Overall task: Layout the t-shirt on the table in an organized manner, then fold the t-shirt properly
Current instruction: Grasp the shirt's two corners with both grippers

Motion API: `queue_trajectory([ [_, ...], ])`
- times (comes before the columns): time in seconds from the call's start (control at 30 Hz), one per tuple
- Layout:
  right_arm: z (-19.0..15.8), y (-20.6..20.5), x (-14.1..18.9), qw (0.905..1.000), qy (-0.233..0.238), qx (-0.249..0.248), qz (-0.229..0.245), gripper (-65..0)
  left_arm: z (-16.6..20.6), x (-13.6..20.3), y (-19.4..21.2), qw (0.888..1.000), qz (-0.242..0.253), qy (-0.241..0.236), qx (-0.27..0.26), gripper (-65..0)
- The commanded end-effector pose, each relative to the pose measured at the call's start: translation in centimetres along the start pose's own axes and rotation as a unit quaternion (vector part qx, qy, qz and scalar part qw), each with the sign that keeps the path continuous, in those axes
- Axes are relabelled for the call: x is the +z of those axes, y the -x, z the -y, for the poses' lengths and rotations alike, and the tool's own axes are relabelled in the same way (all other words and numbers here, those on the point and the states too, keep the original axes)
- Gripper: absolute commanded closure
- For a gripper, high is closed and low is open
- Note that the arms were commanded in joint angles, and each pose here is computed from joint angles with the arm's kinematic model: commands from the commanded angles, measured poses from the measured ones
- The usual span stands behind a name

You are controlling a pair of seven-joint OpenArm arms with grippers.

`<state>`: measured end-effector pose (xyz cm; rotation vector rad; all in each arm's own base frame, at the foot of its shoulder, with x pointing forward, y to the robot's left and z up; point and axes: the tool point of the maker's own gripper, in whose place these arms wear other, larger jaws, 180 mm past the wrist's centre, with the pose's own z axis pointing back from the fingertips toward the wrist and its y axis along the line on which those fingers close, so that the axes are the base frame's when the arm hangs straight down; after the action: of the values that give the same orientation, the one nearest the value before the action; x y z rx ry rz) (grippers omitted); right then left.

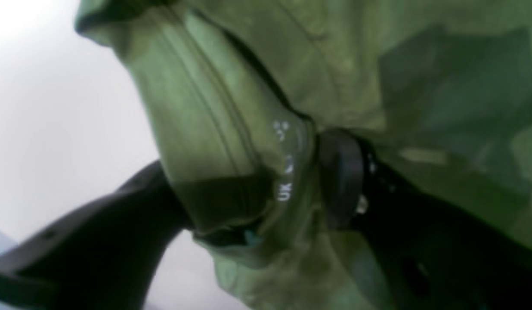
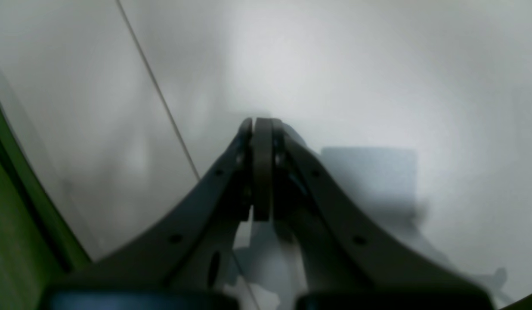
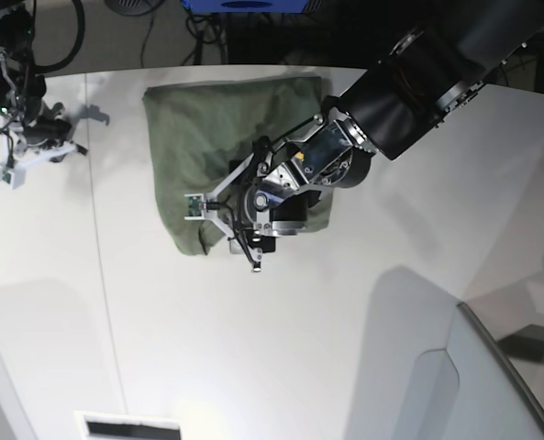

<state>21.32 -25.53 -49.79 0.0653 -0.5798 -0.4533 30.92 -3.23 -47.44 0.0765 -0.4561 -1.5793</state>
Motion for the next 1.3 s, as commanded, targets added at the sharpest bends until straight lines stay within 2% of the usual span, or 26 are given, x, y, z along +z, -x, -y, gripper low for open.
queue_trajectory([
  [0.0,0.7,0.4,0.2,0.9999,0.01,0.004,-0.013,0.0,-1.8,0.6,-0.4,1.0,0.002,-0.018,-0.005,-40.0],
  [0.13,0.7,0.4,0.2,0.9999,0.01,0.004,-0.013,0.0,-2.8,0.9,-0.5,1.0,0.001,-0.026,-0.007,-40.3],
  [0.27,0.7,0.4,0.2,0.9999,0.01,0.004,-0.013,0.0,-5.3,1.7,0.4,0.998,-0.034,-0.049,-0.011,-40.5],
  [0.47,0.6,0.2,0.1,0.9999,0.009,0.004,-0.011,0.0,-6.4,2.2,0.3,0.998,-0.034,-0.06,-0.013,-40.5],
  [0.7,0.1,-0.2,0.3,1.0,0.003,0.006,-0.006,0.0,-7.4,4.9,-3.4,0.995,0.02,-0.097,-0.026,-39.8],
  [0.77,-1.1,-0.8,0.6,0.9998,-0.011,0.015,0.002,0.0,-8.7,6.8,-3.3,0.992,0.022,-0.123,0.006,-39.3],
  [0.8,-2.2,-0.9,0.9,0.9993,-0.025,0.027,0.004,0.0,-9.4,8.1,-3.2,0.989,0.025,-0.14,0.028,-37.0],
  [0.83,-3.5,-0.8,1.1,0.9984,-0.04,0.04,0.004,0.0,-9.8,9.4,-3.1,0.986,0.033,-0.154,0.048,-31.4],
  [0.9,-5.4,-0.9,1.8,0.9957,-0.064,0.066,0.009,0.0,-9.6,11.4,-2.5,0.98,0.05,-0.175,0.085,-11.8],
  [0.93,-6.3,-0.6,2.2,0.994,-0.077,0.077,0.007,0.0,-8.8,12.0,-1.9,0.977,0.058,-0.179,0.105,0.0],
  [1.07,-11.4,0.7,3.9,0.9838,-0.141,0.11,0.006,0.0,-3.8,12.0,1.1,0.969,0.071,-0.154,0.178,0.0],
  [1.27,-16.7,3.2,6.2,0.9664,-0.212,0.145,-0.008,0.0,6.4,10.1,2.9,0.953,0.111,-0.073,0.272,0.0],
])
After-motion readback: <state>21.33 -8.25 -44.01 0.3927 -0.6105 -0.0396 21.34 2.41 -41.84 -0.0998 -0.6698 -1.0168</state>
